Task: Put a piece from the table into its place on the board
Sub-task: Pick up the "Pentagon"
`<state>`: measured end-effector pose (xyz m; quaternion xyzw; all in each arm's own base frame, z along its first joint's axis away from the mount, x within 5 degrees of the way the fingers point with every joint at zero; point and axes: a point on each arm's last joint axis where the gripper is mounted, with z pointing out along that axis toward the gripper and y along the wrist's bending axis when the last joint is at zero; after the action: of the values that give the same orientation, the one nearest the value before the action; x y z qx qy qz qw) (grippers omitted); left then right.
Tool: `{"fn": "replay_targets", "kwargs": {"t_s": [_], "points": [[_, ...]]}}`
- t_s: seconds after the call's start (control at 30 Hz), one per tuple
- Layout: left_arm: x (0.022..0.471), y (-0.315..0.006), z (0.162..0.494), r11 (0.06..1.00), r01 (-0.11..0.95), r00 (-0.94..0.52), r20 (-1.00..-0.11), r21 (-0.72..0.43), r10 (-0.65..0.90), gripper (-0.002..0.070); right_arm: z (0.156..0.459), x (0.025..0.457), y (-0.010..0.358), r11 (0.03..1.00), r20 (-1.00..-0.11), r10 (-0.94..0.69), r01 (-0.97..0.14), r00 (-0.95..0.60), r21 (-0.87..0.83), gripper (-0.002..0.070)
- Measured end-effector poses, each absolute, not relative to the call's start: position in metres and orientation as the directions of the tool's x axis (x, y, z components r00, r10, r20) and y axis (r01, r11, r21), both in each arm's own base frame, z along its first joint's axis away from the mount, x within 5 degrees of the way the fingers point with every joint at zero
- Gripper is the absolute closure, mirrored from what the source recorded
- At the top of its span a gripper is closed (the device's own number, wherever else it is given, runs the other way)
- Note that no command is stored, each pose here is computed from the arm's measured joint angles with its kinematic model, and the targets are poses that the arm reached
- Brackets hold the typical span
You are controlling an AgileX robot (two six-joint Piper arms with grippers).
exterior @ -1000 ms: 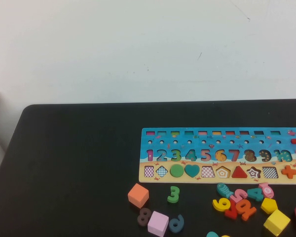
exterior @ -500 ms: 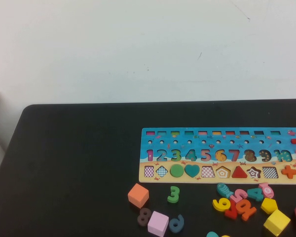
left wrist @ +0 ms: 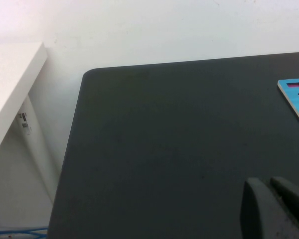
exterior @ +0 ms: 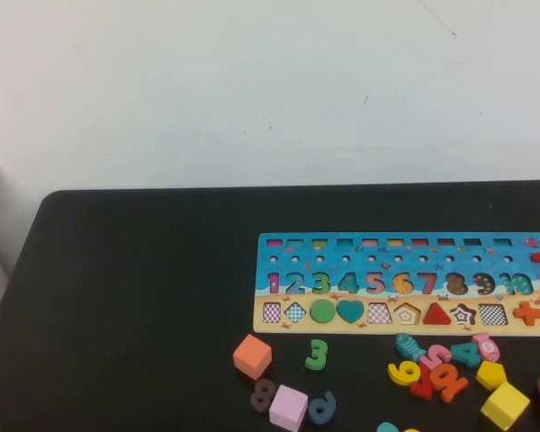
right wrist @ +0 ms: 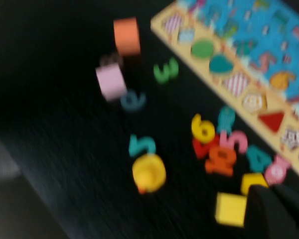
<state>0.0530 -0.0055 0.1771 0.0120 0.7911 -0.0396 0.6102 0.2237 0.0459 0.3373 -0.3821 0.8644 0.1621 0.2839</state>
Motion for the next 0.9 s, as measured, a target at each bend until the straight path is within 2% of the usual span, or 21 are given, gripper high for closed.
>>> {"fn": "replay_targets", "kwargs": {"t_s": [0.17, 0.3, 0.47, 0.6, 0.67, 0.77, 0.9], "points": [[0.053, -0.005, 0.177, 0.997, 0.067, -0.255, -0.966, -0.048, -0.029, 0.0676, 0.312, 0.259, 0.07, 0.661, -0.374, -0.693, -0.75, -0.616, 0.011, 0.0657], [0.053, -0.005, 0.177, 0.997, 0.067, -0.255, -0.966, -0.048, -0.029, 0.0676, 0.282, 0.289, 0.084, 0.711, -0.224, -0.685, -0.703, -0.693, 0.001, 0.0657], [0.053, -0.005, 0.177, 0.997, 0.067, -0.255, -0.966, -0.048, -0.029, 0.0676, 0.242, 0.314, 0.092, 0.761, -0.133, -0.636, -0.646, -0.76, 0.053, 0.0657], [0.053, -0.005, 0.177, 0.997, 0.067, -0.255, -0.966, -0.05, -0.031, 0.0676, 0.215, 0.33, 0.095, 0.81, -0.122, -0.574, -0.583, -0.809, 0.055, 0.0626], [0.053, -0.005, 0.177, 0.997, 0.067, -0.255, -0.966, -0.05, -0.031, 0.0676, 0.204, 0.336, 0.095, 0.828, -0.124, -0.549, -0.558, -0.827, 0.055, 0.0577], [0.053, -0.005, 0.177, 0.997, 0.067, -0.255, -0.966, -0.05, -0.031, 0.0676, 0.188, 0.343, 0.095, 0.845, -0.118, -0.522, -0.531, -0.844, 0.057, 0.0449], [0.053, -0.005, 0.177, 0.997, 0.067, -0.255, -0.966, -0.05, -0.031, 0.0676, 0.166, 0.351, 0.095, 0.874, -0.091, -0.478, -0.483, -0.874, 0.048, 0.0219]]}}
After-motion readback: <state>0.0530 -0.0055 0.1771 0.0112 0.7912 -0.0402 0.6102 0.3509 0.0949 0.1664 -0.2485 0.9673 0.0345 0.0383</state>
